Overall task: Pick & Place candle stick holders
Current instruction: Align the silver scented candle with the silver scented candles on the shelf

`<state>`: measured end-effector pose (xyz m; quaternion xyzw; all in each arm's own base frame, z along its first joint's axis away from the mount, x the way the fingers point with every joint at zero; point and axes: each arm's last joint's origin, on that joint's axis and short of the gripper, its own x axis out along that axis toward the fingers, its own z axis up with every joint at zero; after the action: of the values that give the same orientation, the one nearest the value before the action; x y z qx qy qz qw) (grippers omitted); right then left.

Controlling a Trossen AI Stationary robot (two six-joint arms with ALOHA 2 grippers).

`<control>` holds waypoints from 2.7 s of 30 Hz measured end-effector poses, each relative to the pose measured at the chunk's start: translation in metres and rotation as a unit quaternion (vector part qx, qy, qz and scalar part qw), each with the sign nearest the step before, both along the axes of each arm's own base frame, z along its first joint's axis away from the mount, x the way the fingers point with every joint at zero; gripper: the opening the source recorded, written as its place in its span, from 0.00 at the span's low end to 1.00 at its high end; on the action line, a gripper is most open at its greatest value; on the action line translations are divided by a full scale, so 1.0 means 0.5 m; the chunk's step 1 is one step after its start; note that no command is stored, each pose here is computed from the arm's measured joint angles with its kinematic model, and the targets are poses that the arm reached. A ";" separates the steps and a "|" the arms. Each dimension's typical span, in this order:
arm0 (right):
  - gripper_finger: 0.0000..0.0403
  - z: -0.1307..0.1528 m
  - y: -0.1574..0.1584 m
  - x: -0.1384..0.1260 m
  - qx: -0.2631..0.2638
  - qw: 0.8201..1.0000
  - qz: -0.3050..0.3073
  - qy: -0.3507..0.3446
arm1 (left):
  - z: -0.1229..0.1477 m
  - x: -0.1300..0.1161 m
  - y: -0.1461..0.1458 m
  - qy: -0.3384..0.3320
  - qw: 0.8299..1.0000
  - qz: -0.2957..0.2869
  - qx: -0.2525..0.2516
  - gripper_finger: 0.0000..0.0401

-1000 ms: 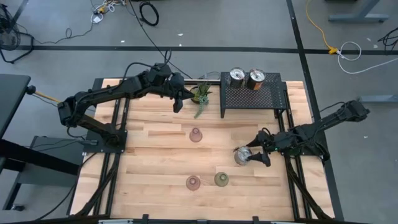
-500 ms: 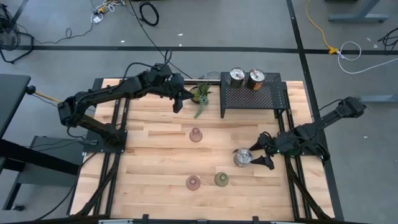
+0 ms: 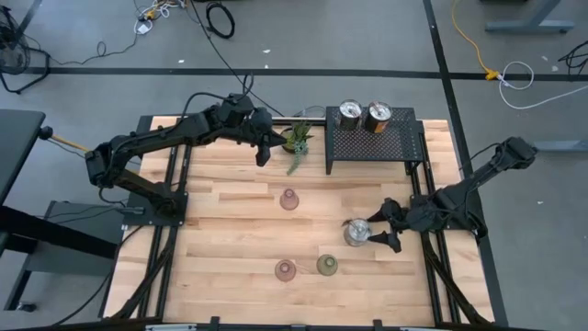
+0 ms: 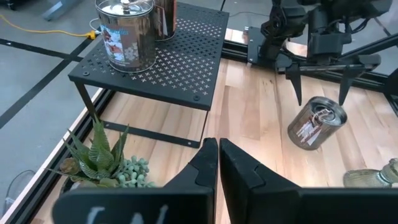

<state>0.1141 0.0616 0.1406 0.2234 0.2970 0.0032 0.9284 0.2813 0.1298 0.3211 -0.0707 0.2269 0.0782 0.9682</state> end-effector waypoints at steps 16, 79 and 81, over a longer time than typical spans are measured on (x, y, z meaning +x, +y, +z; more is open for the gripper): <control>0.87 -0.035 0.016 0.036 -0.040 0.998 -0.050 0.012 | 0.000 0.000 0.000 0.000 1.000 0.000 0.000 0.04; 0.99 -0.069 0.049 0.114 -0.115 0.988 -0.032 -0.103 | 0.000 0.000 0.000 -0.001 1.000 -0.002 0.001 0.04; 0.99 -0.069 0.049 0.114 -0.114 0.988 -0.033 -0.104 | 0.000 0.000 0.000 -0.001 1.000 -0.002 0.001 0.04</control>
<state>0.1712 0.0864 0.1062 0.1243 0.1899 -0.0376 0.9732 0.2814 0.1297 0.3212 -0.0696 0.2265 0.0764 0.9685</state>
